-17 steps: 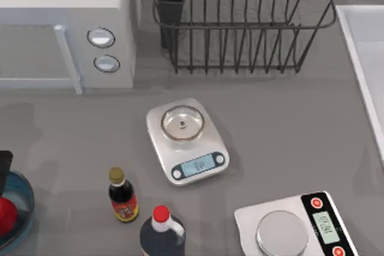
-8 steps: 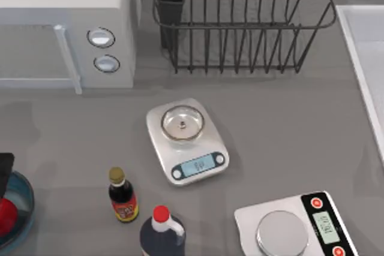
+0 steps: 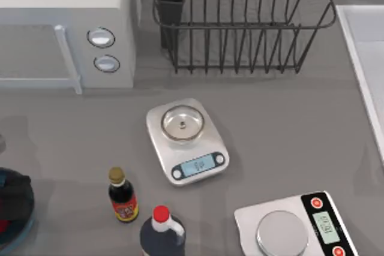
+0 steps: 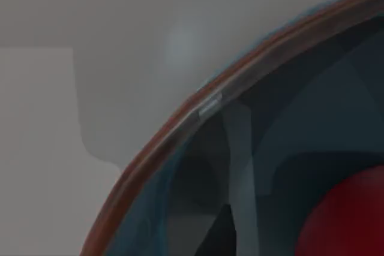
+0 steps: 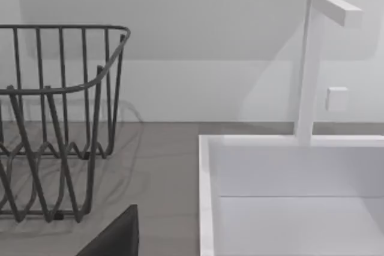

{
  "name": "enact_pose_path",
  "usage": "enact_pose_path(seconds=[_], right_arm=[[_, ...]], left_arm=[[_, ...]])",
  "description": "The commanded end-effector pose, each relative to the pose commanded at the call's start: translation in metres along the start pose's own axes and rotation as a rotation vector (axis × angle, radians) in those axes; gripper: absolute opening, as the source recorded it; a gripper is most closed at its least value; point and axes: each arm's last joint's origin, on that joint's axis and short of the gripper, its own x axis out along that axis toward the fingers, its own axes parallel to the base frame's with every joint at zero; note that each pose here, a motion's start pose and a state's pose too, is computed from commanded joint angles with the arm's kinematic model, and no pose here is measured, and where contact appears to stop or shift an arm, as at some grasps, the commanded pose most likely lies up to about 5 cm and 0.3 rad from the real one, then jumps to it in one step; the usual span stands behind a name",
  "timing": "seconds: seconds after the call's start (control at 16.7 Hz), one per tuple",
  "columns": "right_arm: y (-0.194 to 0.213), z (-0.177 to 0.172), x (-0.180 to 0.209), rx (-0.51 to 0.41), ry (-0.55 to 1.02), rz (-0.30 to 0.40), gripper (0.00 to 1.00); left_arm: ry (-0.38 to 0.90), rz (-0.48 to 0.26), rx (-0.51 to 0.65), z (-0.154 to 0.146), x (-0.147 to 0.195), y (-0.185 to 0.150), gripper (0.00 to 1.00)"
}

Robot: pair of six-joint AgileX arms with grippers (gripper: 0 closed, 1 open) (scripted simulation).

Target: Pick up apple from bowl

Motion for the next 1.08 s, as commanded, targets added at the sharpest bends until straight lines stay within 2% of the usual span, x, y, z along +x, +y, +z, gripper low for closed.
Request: enact_pose_path(seconds=[0.3, 1.08], right_arm=[[0.0, 0.0, 0.0, 0.0, 0.0, 0.0, 1.0], [0.0, 0.0, 0.0, 0.0, 0.0, 0.0, 1.0]], left_arm=[[0.006, -0.001, 0.0, -0.0014, 0.0052, -0.0002, 1.0], [0.006, -0.001, 0.0, -0.0014, 0.0052, -0.0002, 0.02]])
